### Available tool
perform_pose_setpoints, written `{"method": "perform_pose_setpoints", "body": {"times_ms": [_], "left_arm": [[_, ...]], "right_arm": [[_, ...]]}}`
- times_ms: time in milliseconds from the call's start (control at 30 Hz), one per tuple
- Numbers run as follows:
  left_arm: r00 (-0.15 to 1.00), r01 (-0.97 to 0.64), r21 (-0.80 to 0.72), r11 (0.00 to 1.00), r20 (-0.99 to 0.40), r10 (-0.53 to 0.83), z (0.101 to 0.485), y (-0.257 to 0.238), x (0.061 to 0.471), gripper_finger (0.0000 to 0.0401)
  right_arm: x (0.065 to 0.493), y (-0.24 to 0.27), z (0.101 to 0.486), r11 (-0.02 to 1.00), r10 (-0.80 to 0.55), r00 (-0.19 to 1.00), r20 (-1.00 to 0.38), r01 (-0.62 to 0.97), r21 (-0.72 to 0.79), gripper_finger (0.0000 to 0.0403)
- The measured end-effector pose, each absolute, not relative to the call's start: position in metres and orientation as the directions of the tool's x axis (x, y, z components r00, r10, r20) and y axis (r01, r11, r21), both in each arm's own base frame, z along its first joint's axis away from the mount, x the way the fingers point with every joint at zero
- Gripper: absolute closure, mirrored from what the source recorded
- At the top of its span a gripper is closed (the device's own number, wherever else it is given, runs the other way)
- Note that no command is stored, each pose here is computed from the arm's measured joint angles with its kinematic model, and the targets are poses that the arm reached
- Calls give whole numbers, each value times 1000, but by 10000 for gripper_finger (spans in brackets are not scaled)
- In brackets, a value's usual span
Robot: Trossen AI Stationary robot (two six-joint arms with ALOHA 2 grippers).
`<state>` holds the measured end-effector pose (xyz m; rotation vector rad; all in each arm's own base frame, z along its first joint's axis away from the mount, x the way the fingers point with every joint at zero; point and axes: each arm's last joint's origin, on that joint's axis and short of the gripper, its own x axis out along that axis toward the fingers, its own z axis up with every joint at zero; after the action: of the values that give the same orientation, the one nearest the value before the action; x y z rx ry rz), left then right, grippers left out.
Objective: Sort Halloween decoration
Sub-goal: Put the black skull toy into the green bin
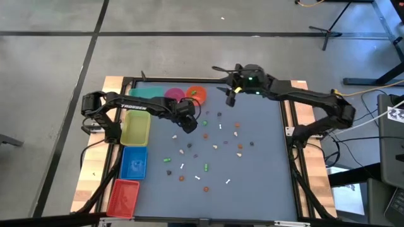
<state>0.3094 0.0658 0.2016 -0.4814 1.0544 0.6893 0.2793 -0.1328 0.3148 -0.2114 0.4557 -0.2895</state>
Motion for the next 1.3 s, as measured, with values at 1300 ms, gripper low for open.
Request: {"method": "perform_pose_setpoints", "body": {"times_ms": [1300], "left_arm": [[203, -716, 40, 697, -943, 262, 140, 72, 330, 246]], "right_arm": [[217, -103, 347, 948, -306, 818, -488, 214, -235, 235]]}}
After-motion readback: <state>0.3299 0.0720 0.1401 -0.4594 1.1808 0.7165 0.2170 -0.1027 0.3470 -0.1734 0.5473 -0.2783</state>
